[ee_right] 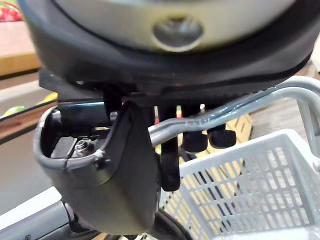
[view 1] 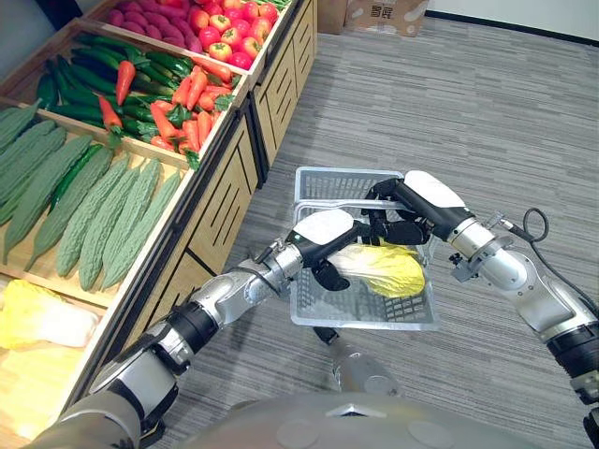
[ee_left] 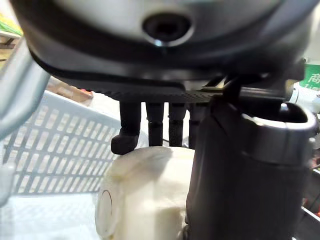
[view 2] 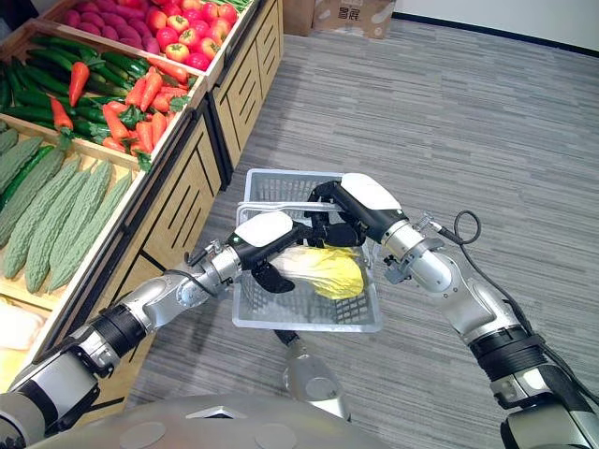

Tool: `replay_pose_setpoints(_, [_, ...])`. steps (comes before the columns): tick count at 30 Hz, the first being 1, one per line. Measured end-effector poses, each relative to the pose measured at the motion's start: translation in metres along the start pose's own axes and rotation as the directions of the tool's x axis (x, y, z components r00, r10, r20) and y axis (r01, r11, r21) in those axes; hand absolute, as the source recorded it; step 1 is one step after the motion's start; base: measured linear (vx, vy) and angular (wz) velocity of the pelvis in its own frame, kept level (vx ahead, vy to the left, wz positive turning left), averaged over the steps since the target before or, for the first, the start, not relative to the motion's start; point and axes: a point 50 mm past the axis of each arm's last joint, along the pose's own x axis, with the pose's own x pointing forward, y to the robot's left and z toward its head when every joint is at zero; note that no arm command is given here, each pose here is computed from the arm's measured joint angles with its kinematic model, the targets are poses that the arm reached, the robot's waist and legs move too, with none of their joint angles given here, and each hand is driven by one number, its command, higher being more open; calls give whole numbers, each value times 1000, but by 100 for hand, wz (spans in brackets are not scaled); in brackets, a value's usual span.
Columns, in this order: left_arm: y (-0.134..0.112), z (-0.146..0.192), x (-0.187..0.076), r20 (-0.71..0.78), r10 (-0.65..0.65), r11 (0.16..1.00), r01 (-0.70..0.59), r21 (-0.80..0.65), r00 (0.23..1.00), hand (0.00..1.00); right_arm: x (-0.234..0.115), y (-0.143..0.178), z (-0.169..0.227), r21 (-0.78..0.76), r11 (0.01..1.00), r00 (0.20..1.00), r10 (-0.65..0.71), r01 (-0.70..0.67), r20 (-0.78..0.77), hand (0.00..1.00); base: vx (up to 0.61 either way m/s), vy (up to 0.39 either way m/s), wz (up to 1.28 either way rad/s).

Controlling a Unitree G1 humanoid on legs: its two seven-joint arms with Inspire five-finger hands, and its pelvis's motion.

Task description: Pick vegetable in the basket

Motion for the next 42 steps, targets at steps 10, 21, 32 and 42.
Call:
replay_pose_setpoints(10, [0,-2,0,-7,1,1000,-1,0,1000,100,-1,2,0,14,1000,1000,-8,8,-3,0,4,-1,2])
replay_pose_setpoints(21, [-1,1,-1,9,-42,999,42,7,999,100,-8,9,-4,33,999,1000,7,-6,-26,0,30,-2,5])
replay_pose_setpoints(32, [8,14,-13,85,-132,991,134,-8,988,100,-18,13,-9,52,999,999,7,-5,-48,0,19,-16,6])
replay_pose_setpoints(42, [29,67,-30,352,-124,982,166,-91,928,100,-31,25,-25,27,998,989,52,-49,-138,0,15,-12,11])
